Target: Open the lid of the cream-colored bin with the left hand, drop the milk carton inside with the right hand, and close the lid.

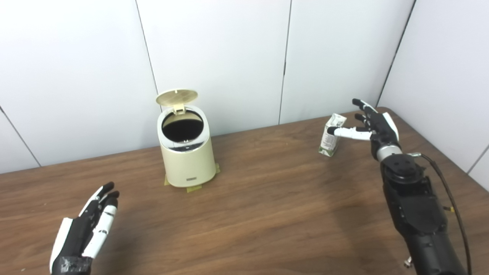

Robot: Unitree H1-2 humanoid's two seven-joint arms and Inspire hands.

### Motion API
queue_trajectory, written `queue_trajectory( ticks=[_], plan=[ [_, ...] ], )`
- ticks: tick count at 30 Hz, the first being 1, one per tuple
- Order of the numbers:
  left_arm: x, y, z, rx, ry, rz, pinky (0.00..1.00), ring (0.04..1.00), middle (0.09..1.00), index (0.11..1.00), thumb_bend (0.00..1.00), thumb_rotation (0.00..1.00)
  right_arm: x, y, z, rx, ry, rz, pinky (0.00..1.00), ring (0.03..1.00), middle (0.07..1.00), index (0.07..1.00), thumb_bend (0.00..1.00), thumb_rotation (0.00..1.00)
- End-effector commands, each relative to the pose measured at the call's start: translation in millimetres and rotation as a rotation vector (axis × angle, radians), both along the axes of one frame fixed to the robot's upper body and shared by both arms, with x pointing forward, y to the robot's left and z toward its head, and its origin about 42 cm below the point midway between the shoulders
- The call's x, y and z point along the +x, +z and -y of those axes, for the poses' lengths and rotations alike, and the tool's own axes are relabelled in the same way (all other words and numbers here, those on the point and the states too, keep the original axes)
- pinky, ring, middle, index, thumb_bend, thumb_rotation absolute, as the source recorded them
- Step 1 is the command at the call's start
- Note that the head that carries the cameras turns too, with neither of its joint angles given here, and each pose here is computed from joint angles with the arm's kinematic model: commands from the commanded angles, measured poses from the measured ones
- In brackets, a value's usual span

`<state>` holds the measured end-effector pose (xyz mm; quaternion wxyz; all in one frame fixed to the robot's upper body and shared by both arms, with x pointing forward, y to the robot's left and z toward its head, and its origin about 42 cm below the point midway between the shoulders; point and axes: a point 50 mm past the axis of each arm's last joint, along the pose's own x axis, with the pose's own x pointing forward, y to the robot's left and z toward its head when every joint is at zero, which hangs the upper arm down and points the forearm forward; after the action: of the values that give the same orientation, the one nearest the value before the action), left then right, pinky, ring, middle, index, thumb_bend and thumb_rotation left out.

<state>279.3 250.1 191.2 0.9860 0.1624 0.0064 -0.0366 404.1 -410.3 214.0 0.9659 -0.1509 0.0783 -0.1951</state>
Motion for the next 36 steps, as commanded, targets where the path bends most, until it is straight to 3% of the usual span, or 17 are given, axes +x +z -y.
queue_trajectory(
  ticks=[1,4,9,14,23,25,26,27,28,29,32,33,34,36],
  plan=[
    [3,18,-1,-0.007,-0.006,0.075,0.91,0.904,0.886,0.923,0.25,0.65,18,37,5,-0.052,0.017,0.065,0.83,0.968,1.0,0.911,0.94,0.07],
    [3,17,-2,-0.024,0.002,0.09,0.91,0.893,0.873,0.91,0.24,0.58,24,38,0,-0.071,0.039,0.056,0.82,0.978,1.0,0.906,0.94,0.05],
    [3,18,-3,-0.033,0.008,0.103,0.89,0.886,0.86,0.897,0.24,0.57,33,38,-3,-0.104,0.053,0.064,0.98,1.0,0.997,0.898,0.94,0.04],
    [2,21,-2,-0.05,0.01,0.116,0.89,0.873,0.85,0.892,0.22,0.54,39,37,-6,-0.142,0.026,0.053,0.98,0.972,0.954,0.881,0.93,0.08],
    [4,24,-5,-0.044,0.02,0.131,0.87,0.856,0.837,0.88,0.23,0.59,35,32,-6,-0.16,-0.022,0.067,0.84,0.912,0.915,0.838,0.93,0.06],
    [5,24,-5,-0.041,0.021,0.134,0.87,0.851,0.837,0.879,0.24,0.61,33,30,-6,-0.172,-0.043,0.065,0.6,0.769,0.891,0.817,0.94,0.05],
    [5,25,-5,-0.042,0.017,0.138,0.87,0.85,0.836,0.879,0.25,0.62,32,29,-6,-0.178,-0.047,0.072,0.57,0.745,0.887,0.813,0.94,0.04],
    [6,25,-5,-0.044,0.012,0.141,0.87,0.847,0.836,0.88,0.25,0.62,32,27,-6,-0.181,-0.056,0.079,0.61,0.763,0.875,0.799,0.94,0.03],
    [7,25,-5,-0.046,0.009,0.143,0.87,0.842,0.834,0.882,0.25,0.63,31,26,-6,-0.183,-0.062,0.083,0.46,0.607,0.84,0.778,0.94,0.02],
    [7,25,-5,-0.045,0.007,0.145,0.87,0.841,0.833,0.882,0.25,0.63,32,24,-5,-0.186,-0.065,0.09,0.4,0.554,0.829,0.771,0.94,0.01],
    [8,25,-6,-0.05,0.002,0.151,0.86,0.841,0.837,0.88,0.25,0.65,34,16,0,-0.201,-0.065,0.099,0.51,0.616,0.771,0.712,0.96,0.01],
    [8,25,-6,-0.05,-0.001,0.153,0.85,0.838,0.837,0.879,0.26,0.65,34,14,1,-0.215,-0.06,0.098,0.45,0.572,0.744,0.69,0.96,0.01],
    [7,25,-6,-0.054,-0.003,0.155,0.84,0.835,0.837,0.879,0.27,0.65,35,12,2,-0.233,-0.05,0.097,0.46,0.588,0.725,0.67,0.97,0.01],
    [6,27,-6,-0.064,-0.006,0.157,0.85,0.834,0.836,0.877,0.27,0.66,35,11,0,-0.292,-0.025,0.085,0.58,0.663,0.697,0.635,0.96,0.0]
  ],
)
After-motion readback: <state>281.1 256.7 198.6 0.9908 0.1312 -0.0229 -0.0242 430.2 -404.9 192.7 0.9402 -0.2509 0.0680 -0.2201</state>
